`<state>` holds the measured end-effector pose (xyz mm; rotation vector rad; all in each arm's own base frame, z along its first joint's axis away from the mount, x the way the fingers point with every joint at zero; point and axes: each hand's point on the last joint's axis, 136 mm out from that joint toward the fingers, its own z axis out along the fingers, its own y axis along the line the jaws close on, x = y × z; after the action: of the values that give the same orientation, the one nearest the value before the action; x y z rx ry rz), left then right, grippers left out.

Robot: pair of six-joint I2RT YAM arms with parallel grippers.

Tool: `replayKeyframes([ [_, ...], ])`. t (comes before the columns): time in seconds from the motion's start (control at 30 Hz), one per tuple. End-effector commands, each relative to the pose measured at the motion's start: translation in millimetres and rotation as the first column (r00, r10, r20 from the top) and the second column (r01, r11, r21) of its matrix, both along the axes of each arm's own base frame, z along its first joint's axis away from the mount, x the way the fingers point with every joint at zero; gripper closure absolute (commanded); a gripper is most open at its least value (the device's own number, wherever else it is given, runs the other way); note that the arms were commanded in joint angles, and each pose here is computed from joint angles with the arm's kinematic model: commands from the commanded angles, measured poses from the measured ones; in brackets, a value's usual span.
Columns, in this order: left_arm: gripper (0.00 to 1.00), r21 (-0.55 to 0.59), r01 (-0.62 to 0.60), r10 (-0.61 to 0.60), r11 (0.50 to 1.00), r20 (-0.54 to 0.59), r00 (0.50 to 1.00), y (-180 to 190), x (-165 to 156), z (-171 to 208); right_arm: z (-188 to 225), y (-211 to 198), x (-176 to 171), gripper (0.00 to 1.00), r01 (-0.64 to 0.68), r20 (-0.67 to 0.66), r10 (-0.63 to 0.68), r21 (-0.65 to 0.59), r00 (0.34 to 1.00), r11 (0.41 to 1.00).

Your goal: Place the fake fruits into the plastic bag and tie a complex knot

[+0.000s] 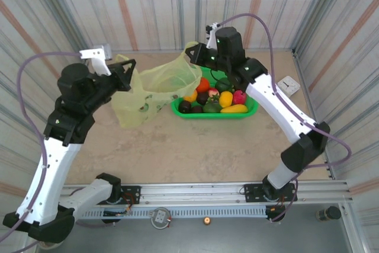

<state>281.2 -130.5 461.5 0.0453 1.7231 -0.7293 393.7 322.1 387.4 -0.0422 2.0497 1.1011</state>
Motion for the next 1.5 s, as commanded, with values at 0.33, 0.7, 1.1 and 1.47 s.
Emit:
replayKeyframes([
  [0.33,1.0,0.021,0.202,-0.195,0.979,-0.178,0.965,-20.6,33.8,-47.8,-63.6,28.3,34.5,0.64,-0.144,-0.158,0.131,-0.073,0.979,0.987],
  [0.7,1.0,-0.091,0.268,-0.282,0.959,-0.256,0.924,-39.7,51.4,-81.5,-69.7,-71.4,36.9,0.22,-0.017,-0.099,-0.008,-0.248,0.995,0.969],
  [1.1,1.0,-0.037,0.322,-0.323,0.946,-0.206,0.924,-43.4,46.1,-63.4,-209.7,-98.3,39.1,0.27,-0.161,-0.341,-0.044,-0.551,0.939,0.819],
  [1.47,1.0,0.0,0.361,-0.354,0.933,-0.19,0.916,-44.3,32.5,-59.5,-278.6,-73.6,88.3,0.12,-0.167,-0.34,-0.089,-0.653,0.936,0.739],
])
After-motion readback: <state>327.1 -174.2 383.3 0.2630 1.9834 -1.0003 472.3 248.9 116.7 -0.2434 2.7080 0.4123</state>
